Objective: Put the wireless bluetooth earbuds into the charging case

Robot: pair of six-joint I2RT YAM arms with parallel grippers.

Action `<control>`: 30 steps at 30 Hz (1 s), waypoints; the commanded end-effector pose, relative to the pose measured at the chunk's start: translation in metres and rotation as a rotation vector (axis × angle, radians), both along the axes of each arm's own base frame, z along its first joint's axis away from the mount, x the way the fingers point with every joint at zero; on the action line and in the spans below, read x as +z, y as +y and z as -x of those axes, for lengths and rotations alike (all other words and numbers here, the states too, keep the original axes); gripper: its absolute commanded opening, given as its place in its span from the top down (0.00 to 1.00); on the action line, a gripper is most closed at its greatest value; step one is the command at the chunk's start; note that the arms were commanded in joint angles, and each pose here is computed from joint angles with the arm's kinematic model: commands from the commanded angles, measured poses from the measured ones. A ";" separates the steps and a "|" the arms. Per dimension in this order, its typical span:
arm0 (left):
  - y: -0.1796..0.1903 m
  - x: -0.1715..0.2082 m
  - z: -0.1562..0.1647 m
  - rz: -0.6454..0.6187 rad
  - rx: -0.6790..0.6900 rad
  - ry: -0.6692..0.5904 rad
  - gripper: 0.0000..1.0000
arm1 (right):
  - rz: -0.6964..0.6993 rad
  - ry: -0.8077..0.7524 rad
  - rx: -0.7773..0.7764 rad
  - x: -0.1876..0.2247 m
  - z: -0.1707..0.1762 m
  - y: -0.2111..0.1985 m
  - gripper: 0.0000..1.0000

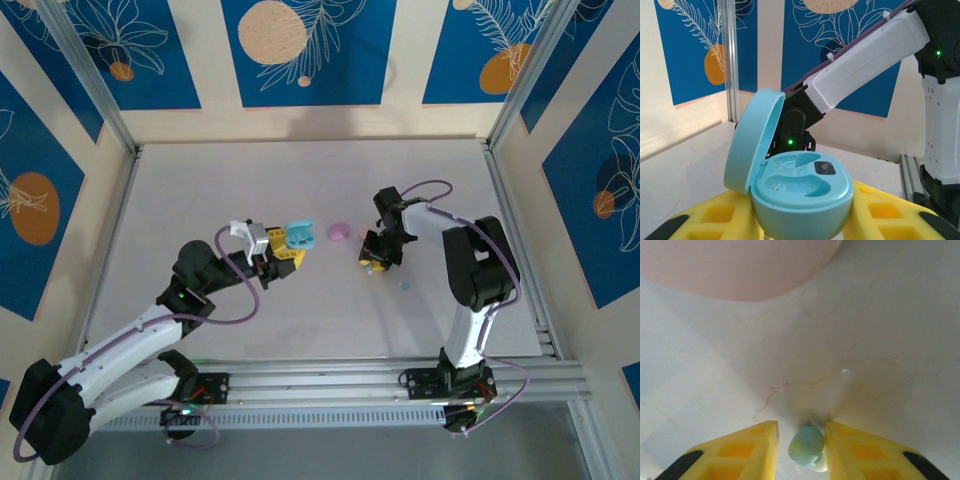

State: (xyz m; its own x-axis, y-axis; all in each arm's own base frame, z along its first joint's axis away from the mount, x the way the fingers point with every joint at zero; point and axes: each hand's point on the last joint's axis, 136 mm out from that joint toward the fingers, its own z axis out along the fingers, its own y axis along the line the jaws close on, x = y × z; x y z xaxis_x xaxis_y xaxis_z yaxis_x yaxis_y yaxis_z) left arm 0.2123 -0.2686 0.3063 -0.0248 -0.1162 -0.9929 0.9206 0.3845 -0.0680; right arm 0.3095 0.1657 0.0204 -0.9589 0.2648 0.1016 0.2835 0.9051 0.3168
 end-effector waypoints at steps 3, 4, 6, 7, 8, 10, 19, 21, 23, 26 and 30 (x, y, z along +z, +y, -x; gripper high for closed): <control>0.002 0.007 0.005 0.010 0.004 -0.035 0.63 | 0.039 0.003 0.032 0.001 -0.002 0.000 0.69; 0.002 0.007 0.005 0.010 0.005 -0.034 0.63 | 0.048 0.004 0.041 0.000 -0.002 0.000 0.69; 0.002 0.006 0.004 0.007 0.006 -0.033 0.63 | 0.056 0.003 0.063 0.000 -0.002 0.001 0.69; 0.002 0.007 0.005 0.008 0.005 -0.034 0.63 | 0.065 0.006 0.077 -0.001 -0.001 0.001 0.69; 0.002 0.007 0.005 0.007 0.007 -0.034 0.63 | 0.072 0.005 0.092 0.000 -0.001 0.001 0.69; 0.002 0.006 0.005 0.007 0.007 -0.032 0.63 | 0.092 0.002 0.127 0.000 0.000 0.003 0.69; 0.003 0.006 0.005 0.007 0.006 -0.032 0.63 | 0.204 0.009 0.295 -0.003 0.005 0.004 0.69; 0.003 0.007 0.005 0.009 0.008 -0.034 0.63 | 0.224 0.017 0.311 -0.005 0.006 0.002 0.69; 0.003 0.007 0.005 0.008 0.010 -0.033 0.63 | 0.232 0.020 0.325 -0.006 0.007 0.002 0.69; 0.004 0.007 0.005 0.008 0.011 -0.033 0.63 | 0.241 0.015 0.364 -0.006 0.007 0.005 0.69; 0.004 0.007 0.006 0.008 0.010 -0.034 0.63 | 0.274 0.035 0.412 -0.006 0.010 0.005 0.69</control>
